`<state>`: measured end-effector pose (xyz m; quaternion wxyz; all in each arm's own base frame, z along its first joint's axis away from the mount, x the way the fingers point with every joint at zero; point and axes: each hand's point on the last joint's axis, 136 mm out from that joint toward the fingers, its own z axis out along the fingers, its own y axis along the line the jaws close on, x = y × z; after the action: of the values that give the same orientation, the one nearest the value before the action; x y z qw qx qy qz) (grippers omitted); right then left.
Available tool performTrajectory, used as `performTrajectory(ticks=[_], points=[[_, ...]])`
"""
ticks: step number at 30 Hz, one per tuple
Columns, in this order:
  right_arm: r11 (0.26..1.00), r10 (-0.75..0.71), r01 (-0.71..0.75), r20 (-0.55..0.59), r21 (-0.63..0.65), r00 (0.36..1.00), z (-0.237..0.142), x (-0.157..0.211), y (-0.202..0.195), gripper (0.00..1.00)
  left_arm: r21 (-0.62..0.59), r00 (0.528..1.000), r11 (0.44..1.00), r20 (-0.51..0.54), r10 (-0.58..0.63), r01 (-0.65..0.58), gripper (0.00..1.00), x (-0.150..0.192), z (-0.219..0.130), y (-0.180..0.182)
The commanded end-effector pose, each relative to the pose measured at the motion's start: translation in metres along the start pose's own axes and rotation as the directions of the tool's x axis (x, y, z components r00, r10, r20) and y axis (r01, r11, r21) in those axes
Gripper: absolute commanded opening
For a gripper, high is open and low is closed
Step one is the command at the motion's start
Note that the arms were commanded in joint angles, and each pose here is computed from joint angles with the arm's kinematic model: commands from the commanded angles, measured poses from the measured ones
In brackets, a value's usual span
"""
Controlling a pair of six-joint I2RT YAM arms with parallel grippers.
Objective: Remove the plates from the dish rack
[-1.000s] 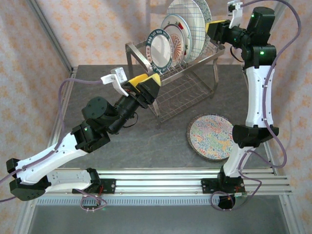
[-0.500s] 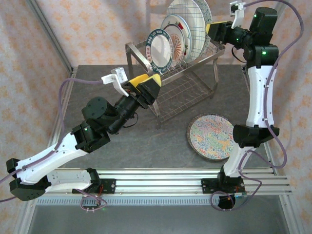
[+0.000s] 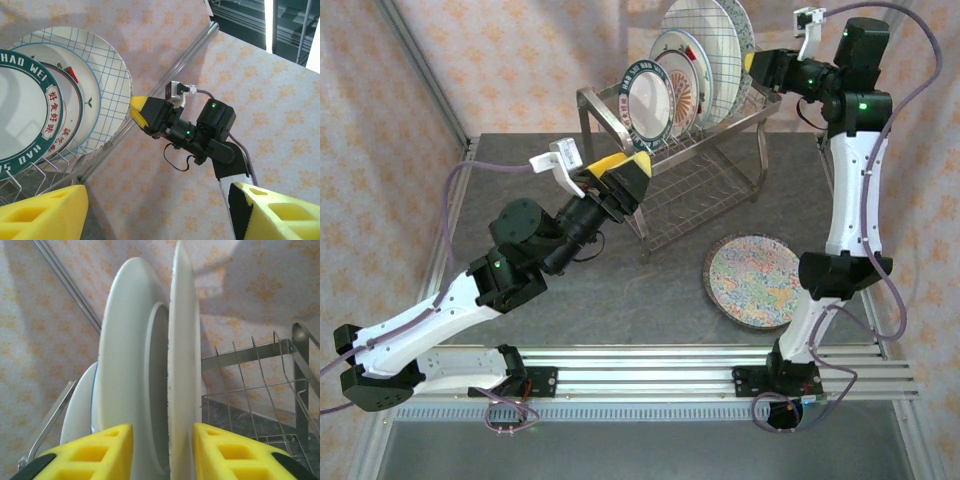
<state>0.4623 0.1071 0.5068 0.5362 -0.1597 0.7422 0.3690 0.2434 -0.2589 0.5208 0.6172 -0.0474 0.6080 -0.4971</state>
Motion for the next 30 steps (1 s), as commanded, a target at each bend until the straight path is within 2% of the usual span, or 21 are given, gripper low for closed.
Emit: performTrajectory(ticks=[1,30], points=[[0.999,-0.017,0.019,0.036,-0.042,0.999,-0.002,-0.012,0.009,0.35,0.036,0.999,0.999,0.031,-0.028,0.027,0.73,-0.011,-0.001,-0.009],[0.999,-0.042,0.043,0.026,-0.019,0.999,0.023,-0.008,0.005,0.21,0.057,0.999,0.998,0.032,-0.025,0.023,0.73,-0.01,0.0,-0.019]])
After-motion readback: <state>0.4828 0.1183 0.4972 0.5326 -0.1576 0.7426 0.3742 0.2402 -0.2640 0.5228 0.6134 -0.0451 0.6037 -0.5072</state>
